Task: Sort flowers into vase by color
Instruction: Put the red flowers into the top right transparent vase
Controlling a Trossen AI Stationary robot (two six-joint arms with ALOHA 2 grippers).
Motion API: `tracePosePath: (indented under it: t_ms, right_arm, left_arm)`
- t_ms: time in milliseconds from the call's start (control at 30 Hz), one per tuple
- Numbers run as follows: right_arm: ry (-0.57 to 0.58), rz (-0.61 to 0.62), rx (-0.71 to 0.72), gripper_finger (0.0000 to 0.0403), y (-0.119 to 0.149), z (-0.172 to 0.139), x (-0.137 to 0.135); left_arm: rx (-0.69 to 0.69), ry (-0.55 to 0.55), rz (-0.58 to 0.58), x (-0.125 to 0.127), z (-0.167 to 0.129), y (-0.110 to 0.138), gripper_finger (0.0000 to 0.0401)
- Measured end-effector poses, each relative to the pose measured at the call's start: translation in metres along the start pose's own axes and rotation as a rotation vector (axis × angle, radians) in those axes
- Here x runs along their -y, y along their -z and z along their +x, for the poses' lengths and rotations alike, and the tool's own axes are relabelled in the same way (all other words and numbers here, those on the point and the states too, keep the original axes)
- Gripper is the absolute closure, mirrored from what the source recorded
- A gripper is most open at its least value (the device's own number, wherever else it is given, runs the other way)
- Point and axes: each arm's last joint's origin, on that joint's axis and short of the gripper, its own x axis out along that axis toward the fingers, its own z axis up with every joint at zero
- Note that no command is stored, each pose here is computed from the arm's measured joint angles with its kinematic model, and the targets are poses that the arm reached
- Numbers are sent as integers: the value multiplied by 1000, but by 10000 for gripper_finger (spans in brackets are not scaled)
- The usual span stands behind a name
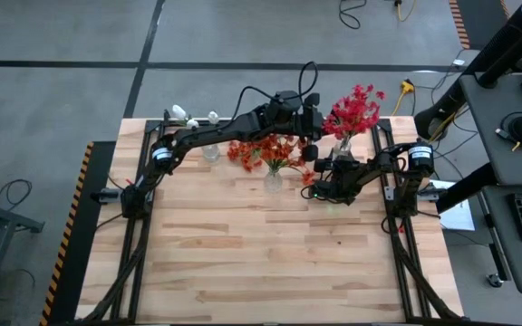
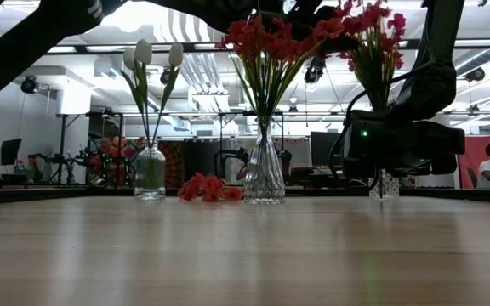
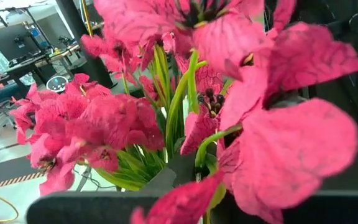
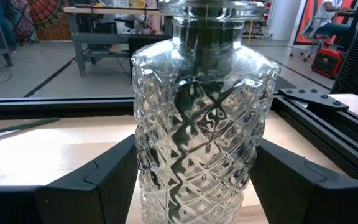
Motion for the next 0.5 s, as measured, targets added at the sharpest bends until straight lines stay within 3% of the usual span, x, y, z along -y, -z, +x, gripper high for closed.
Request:
tracePosePath:
  t_ms: [500]
  right_arm:
    - [-1, -4, -3, 140, 0, 0, 0]
  left_arm:
    - [-20, -8, -9, 0, 14, 22, 399]
